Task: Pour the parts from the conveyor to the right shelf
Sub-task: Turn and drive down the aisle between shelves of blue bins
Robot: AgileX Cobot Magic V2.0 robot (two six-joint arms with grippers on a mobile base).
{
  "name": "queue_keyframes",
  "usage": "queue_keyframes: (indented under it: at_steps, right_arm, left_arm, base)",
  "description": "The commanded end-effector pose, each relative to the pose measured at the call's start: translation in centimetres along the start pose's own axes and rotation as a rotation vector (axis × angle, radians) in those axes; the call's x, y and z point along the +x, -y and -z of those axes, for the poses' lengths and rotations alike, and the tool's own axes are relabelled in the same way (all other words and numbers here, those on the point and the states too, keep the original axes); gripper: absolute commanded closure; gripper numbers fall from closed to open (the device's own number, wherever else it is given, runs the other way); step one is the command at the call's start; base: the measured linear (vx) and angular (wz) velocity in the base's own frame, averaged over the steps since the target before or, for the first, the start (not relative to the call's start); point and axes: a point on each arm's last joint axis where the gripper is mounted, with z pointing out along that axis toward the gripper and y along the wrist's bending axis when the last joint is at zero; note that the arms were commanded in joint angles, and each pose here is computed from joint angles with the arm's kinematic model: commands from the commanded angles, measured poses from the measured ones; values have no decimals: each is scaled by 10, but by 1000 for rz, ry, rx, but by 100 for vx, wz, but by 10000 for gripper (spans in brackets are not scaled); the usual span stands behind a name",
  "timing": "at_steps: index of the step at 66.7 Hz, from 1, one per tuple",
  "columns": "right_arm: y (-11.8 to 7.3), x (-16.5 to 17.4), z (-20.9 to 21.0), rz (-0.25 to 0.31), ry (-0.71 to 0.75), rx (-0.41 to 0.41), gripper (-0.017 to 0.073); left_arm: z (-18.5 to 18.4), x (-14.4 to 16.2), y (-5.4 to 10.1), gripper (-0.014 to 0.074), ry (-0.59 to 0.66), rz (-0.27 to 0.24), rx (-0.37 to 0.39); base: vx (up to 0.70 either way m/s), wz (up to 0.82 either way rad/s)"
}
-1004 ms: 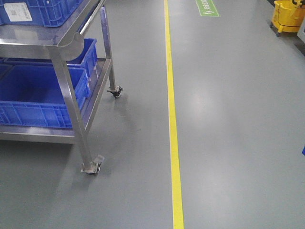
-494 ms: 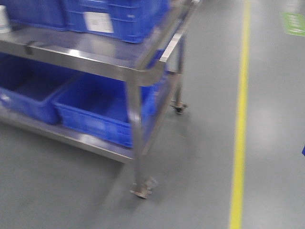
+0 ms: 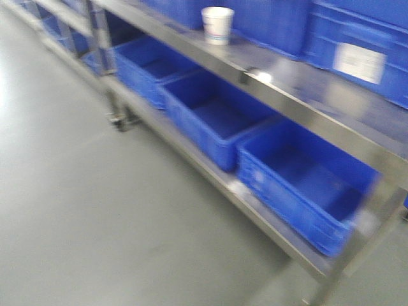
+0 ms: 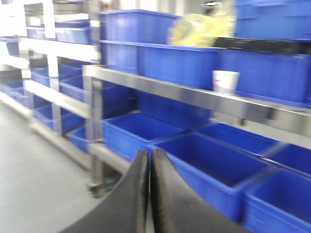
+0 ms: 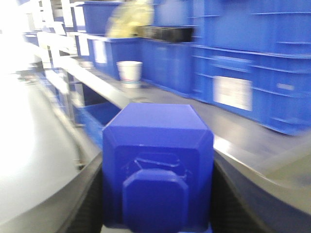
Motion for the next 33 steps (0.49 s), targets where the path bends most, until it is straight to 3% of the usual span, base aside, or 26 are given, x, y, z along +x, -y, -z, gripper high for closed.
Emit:
queue_keyframes:
  at_steps: [1, 33]
  right_arm:
    - [0, -16, 1, 16, 96, 2, 564]
    - [0, -16, 1, 16, 96, 2, 564]
  left_arm:
    - [0, 1, 0, 600, 61, 16, 14]
    - [0, 1, 0, 600, 61, 16, 14]
  base:
    - [21, 85]
    - [18, 75]
